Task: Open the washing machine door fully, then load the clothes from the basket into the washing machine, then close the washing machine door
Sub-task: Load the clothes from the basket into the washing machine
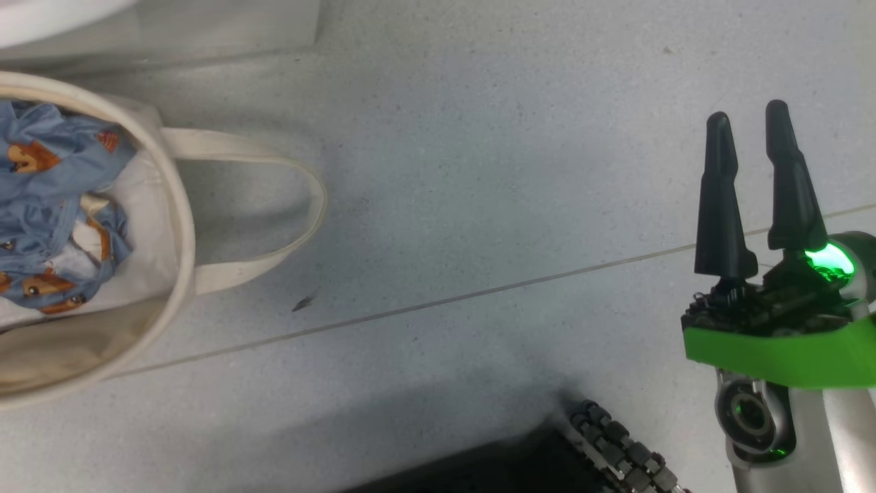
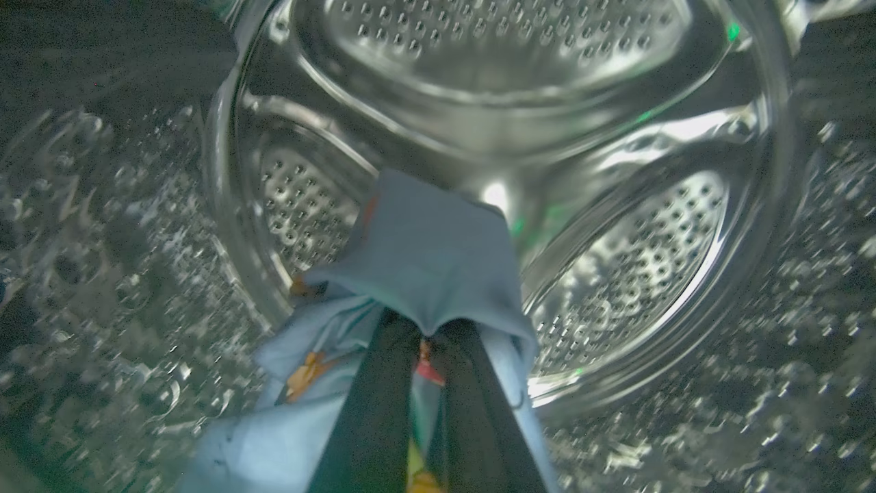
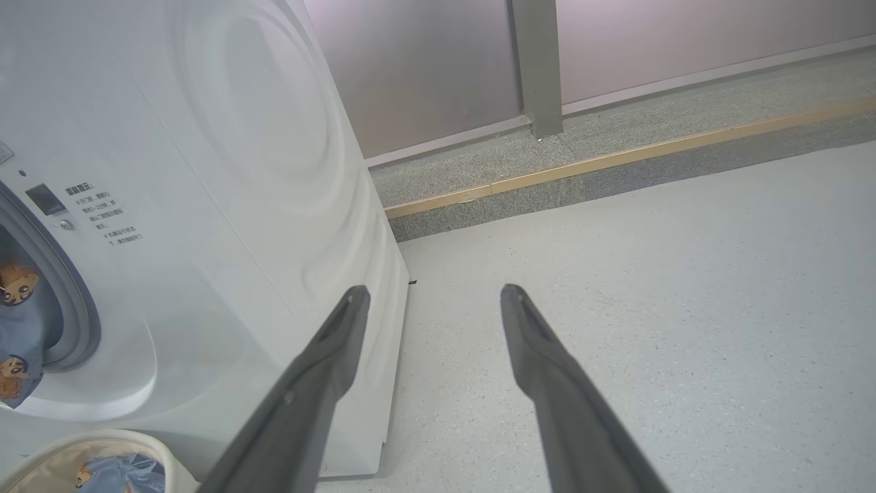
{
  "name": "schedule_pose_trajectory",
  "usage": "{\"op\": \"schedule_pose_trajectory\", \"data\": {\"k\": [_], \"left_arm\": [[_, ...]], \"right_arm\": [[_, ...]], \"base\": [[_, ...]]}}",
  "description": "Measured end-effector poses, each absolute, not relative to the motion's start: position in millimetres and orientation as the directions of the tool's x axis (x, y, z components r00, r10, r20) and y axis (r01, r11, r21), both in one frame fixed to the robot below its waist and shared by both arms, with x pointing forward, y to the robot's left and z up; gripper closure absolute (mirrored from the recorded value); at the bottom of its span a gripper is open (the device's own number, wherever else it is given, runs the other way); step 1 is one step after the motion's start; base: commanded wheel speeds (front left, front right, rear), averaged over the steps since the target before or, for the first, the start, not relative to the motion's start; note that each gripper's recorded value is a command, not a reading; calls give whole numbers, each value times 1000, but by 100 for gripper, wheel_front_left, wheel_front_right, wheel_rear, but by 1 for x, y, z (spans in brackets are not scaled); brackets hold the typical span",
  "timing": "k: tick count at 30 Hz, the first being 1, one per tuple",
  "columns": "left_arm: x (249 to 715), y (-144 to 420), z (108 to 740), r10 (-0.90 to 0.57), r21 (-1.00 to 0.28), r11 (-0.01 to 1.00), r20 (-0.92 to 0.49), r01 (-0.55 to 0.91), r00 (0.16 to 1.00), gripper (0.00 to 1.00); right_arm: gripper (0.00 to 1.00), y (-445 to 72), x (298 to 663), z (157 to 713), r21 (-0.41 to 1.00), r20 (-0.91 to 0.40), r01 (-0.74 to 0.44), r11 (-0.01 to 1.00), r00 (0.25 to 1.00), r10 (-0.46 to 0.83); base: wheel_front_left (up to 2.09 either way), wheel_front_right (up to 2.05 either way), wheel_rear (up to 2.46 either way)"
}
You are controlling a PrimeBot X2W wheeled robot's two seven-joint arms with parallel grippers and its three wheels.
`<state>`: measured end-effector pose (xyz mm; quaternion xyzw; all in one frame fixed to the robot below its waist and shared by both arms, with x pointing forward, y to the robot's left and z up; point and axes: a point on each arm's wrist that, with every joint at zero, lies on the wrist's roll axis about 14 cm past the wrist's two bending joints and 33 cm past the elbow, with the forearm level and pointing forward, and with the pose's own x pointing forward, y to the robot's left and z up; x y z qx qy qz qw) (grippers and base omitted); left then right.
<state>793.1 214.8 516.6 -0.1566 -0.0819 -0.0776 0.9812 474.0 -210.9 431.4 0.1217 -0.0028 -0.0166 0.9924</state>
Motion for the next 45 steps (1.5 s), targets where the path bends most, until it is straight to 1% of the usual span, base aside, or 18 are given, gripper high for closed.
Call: {"op": "schedule_pose_trajectory", "data": {"k": [4, 7, 10, 13, 14, 15, 16, 17, 20, 22, 24, 29, 31, 36, 40, 45], "left_arm": [[792, 211, 554, -130, -333, 913, 312, 237, 941, 100], [788, 212, 574, -130, -331, 906, 378, 265, 916, 100], [784, 212, 570, -131, -326, 907, 382, 266, 915, 100], [782, 219, 561, -104, -353, 902, 380, 248, 919, 100], [782, 218, 555, -106, -350, 905, 369, 244, 923, 93], [781, 216, 548, -113, -345, 907, 353, 242, 929, 93], [780, 213, 535, -123, -342, 909, 322, 237, 939, 27], [779, 210, 517, -135, -332, 916, 273, 225, 953, 0], [773, 204, 465, -163, -298, 935, 114, 190, 980, 0], [770, 207, 444, -168, -275, 947, 26, 168, 985, 0], [768, 208, 433, -176, -243, 957, -41, 161, 984, 0], [759, 209, 422, -191, -178, 970, -135, 166, 972, 0], [755, 208, 425, -197, -172, 970, -149, 171, 969, 0], [745, 212, 443, -196, -180, 969, -130, 171, 972, 0], [721, 208, 434, -220, -163, 968, -177, 192, 959, 0], [690, 206, 438, -240, -146, 966, -191, 215, 952, 0]], "right_arm": [[0, -210, 476, 426, 246, -7, 34, 969, 999, -33], [0, -207, 477, 422, 253, -13, 28, 967, 1000, -26], [0, -205, 479, 420, 257, -13, 23, 966, 1000, -20], [0, -203, 480, 417, 261, -20, 20, 965, 1000, -15], [0, -203, 480, 416, 262, -22, 20, 965, 1000, -15], [0, -202, 480, 416, 263, -23, 19, 965, 1000, -13], [0, -202, 480, 415, 262, -23, 18, 965, 1000, -13], [0, -202, 480, 416, 263, -22, 18, 965, 1000, -12], [0, -201, 480, 415, 267, -25, 17, 964, 1000, -10], [0, -200, 480, 415, 268, -23, 14, 963, 1000, -8], [0, -198, 481, 416, 271, -19, 10, 963, 1000, -5], [0, -195, 481, 422, 273, -4, -2, 962, 1000, 3], [0, -194, 481, 425, 277, 4, -7, 961, 1000, 7], [0, -188, 481, 432, 280, 15, -24, 960, 1000, 21], [0, -182, 479, 441, 285, 31, -45, 957, 999, 38], [0, -174, 475, 456, 293, 54, -72, 953, 997, 59]], "base": [[0, 0, 0], [0, 0, 0], [0, 0, 0], [0, 0, 0], [0, 0, 0], [0, 0, 0], [0, 0, 0], [0, 0, 0], [0, 0, 0], [0, 0, 0], [0, 0, 0], [0, 0, 0], [0, 0, 0], [0, 0, 0], [0, 0, 0], [0, 0, 0]]}}
